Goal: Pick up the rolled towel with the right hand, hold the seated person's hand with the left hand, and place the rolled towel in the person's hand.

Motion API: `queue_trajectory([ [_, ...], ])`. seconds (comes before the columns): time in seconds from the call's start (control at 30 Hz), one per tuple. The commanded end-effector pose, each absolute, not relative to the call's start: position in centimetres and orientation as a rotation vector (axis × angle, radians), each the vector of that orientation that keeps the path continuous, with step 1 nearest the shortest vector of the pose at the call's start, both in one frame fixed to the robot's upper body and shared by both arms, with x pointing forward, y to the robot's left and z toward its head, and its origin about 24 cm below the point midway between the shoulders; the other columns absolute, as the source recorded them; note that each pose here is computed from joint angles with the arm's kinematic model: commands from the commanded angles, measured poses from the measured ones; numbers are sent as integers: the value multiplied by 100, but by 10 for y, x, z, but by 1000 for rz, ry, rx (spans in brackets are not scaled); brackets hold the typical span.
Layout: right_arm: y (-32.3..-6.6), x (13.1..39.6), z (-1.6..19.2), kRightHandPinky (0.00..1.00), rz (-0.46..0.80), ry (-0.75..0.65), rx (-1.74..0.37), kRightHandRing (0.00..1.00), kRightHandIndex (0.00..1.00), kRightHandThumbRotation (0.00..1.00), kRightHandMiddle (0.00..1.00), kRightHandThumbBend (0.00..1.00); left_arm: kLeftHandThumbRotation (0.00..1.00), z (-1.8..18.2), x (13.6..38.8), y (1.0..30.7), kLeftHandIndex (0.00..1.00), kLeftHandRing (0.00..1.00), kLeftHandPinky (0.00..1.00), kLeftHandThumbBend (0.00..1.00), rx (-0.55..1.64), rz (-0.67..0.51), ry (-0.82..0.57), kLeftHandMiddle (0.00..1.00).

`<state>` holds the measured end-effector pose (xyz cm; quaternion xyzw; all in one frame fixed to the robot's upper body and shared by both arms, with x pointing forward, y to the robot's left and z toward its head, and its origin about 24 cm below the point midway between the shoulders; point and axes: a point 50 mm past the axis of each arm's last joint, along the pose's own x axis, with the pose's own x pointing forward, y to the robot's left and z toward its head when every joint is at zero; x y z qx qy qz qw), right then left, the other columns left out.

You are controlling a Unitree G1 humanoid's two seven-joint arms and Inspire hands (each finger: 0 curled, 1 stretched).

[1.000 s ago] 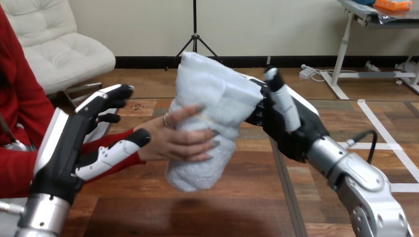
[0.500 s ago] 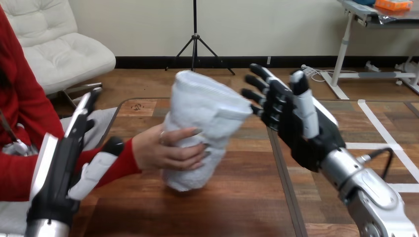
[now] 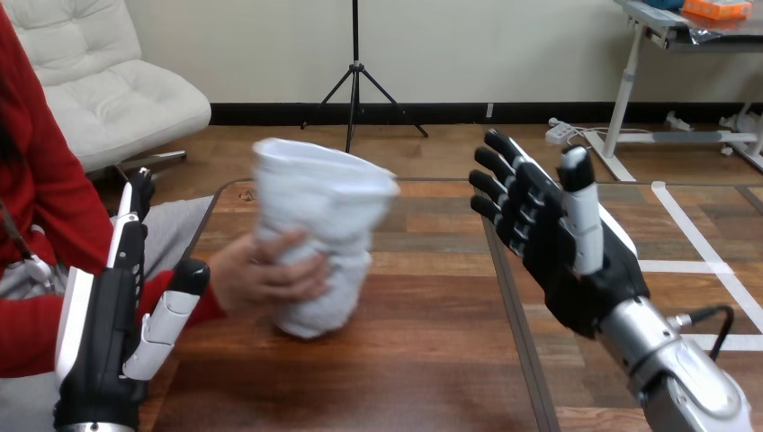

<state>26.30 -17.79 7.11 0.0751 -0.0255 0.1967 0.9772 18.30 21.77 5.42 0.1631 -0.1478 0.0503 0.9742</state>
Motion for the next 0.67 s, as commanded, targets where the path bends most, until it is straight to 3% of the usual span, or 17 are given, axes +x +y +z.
queue_trajectory([
  [0.0, -178, 258, 90, 100, 382, -170, 175, 100, 100, 100, 100, 100, 100, 62, 186, 208, 100, 100, 100, 100, 250, 73, -376, 100],
  [0.63, -181, 220, 73, 100, 340, -182, 184, 100, 99, 100, 98, 100, 100, 64, 167, 184, 99, 100, 100, 98, 44, 12, -378, 100],
])
